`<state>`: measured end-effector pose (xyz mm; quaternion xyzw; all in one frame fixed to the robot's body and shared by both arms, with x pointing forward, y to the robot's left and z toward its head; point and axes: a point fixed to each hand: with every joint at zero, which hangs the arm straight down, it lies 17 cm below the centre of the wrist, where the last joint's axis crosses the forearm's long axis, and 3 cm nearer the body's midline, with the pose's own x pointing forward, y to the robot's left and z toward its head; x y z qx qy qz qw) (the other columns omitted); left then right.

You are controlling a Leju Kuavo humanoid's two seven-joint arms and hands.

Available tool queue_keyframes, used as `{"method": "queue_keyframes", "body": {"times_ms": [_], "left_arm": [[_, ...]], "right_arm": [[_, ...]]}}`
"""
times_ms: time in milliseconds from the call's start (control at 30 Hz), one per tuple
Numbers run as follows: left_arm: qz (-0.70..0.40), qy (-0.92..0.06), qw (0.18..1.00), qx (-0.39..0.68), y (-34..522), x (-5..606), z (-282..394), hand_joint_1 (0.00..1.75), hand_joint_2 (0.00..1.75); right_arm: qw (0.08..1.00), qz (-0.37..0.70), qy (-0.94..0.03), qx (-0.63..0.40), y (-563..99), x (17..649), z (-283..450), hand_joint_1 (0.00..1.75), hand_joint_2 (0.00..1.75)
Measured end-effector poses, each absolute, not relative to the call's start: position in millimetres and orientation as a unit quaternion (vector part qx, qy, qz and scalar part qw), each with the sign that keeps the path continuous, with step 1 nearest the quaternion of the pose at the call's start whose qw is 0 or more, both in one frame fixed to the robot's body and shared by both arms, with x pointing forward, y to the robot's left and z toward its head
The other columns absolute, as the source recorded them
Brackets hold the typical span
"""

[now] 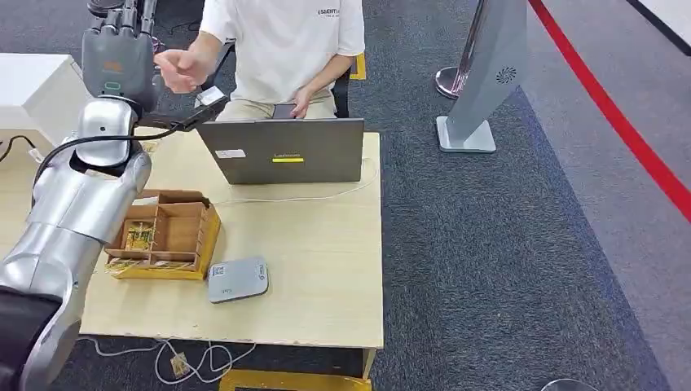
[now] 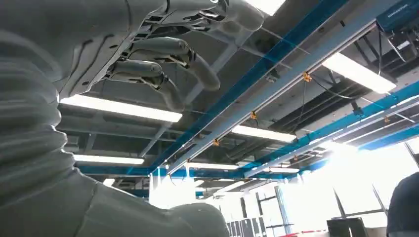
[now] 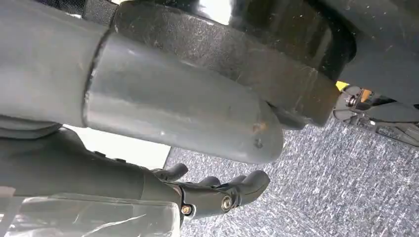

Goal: Pass the card to the sensor for recognition and then transmit it.

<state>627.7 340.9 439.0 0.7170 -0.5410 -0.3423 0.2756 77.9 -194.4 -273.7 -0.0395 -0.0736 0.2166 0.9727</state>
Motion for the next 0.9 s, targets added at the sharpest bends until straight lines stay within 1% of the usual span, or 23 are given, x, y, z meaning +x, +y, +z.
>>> {"method": "queue_keyframes", "body": {"times_ms": [433, 567, 600, 633, 733, 833, 900], "left_arm": [[-0.345, -0.543, 0.283, 0.711, 340, 628, 430, 0.00, 1.75], [-0.360, -0.572, 0.290, 0.677, 319, 616, 396, 0.00, 1.75], [-0.381, -0.614, 0.288, 0.628, 315, 569, 353, 0.00, 1.75], [-0.392, -0.614, 0.288, 0.622, 316, 553, 332, 0.00, 1.75], [-0.434, -0.619, 0.269, 0.597, 317, 469, 267, 0.00, 1.75], [-0.474, -0.608, 0.287, 0.568, 329, 393, 220, 0.00, 1.75], [-0.501, -0.586, 0.312, 0.555, 342, 360, 200, 0.00, 1.75]], "right_arm": [[0.973, 0.216, -0.074, -0.039, -194, 78, -274, 0.00, 0.00], [0.973, 0.214, -0.073, -0.040, -195, 77, -274, 0.00, 0.00], [0.979, 0.187, -0.072, -0.036, -194, 74, -274, 0.00, 0.00], [0.980, 0.181, -0.071, -0.036, -194, 73, -274, 0.00, 0.00], [0.985, 0.156, -0.067, -0.040, -192, 68, -275, 0.00, 0.00], [0.987, 0.140, -0.063, -0.042, -192, 65, -275, 0.00, 0.00], [0.989, 0.130, -0.061, -0.042, -191, 64, -275, 0.00, 0.00]]}}
